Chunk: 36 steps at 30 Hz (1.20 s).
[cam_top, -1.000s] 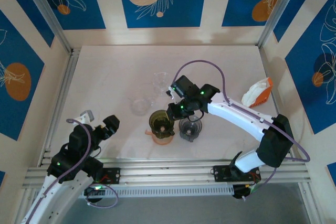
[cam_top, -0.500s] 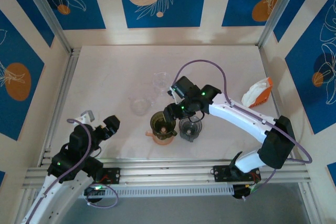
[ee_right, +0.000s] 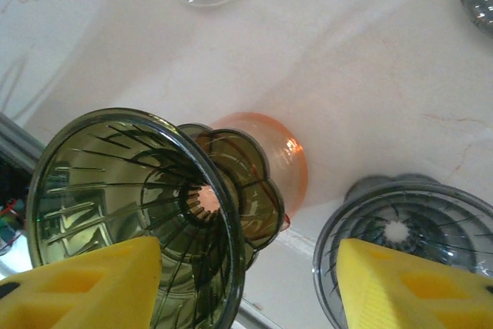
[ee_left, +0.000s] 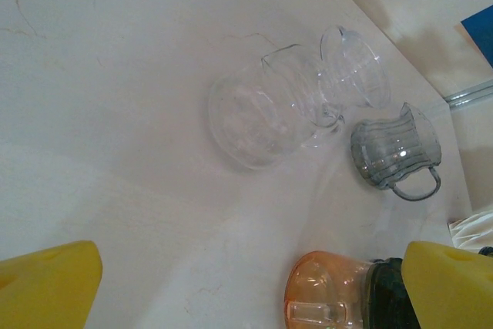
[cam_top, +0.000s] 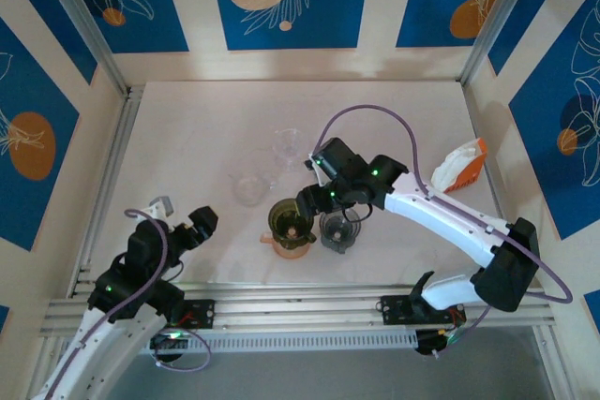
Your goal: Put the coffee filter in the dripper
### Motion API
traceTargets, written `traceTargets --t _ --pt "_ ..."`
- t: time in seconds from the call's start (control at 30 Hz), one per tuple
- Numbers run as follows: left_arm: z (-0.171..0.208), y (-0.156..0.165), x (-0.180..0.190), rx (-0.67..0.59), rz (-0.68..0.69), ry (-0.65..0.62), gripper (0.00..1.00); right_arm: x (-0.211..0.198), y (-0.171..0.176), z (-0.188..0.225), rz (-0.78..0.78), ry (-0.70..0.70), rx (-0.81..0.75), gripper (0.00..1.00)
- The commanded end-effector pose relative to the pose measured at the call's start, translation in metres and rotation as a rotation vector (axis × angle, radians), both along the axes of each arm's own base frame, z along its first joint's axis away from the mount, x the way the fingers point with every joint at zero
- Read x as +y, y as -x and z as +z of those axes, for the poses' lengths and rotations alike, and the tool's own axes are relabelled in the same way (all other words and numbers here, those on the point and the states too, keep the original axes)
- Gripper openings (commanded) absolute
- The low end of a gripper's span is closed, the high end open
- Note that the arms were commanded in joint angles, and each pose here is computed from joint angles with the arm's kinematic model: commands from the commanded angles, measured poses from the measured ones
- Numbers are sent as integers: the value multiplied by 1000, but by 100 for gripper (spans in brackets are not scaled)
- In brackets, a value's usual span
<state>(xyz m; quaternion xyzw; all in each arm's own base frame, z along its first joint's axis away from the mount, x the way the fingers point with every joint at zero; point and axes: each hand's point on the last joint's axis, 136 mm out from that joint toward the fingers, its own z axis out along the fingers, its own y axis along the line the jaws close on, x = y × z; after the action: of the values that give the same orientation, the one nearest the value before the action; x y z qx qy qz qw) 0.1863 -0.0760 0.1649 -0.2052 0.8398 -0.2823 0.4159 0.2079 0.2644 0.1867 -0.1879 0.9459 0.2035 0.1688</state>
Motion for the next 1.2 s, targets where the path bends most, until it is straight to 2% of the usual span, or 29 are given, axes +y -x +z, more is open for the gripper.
traceTargets --t 0.0,0.13,0.23,0.5,0.83,1.0,1.17 --pt "7 -6 -9 -28 -27 31 100 -17 -2 21 -31 3 -102 62" --pt "6 -12 -16 -25 -46 39 100 -48 -16 42 -164 24 -238 63" --pt "0 -17 -20 -12 -51 45 100 -81 -26 39 -322 54 -269 64" --pt "-19 -21 -30 28 -91 39 100 -160 -36 3 -667 56 -94 64" --pt "-20 -19 -40 31 -171 12 95 -249 -71 -18 -1009 35 -111 57" --pt "-24 -20 -38 26 -173 -12 97 -309 -92 -29 -1201 123 -82 57" --pt "-31 -19 -38 26 -184 -28 99 -351 -107 -34 -1283 200 -61 56"
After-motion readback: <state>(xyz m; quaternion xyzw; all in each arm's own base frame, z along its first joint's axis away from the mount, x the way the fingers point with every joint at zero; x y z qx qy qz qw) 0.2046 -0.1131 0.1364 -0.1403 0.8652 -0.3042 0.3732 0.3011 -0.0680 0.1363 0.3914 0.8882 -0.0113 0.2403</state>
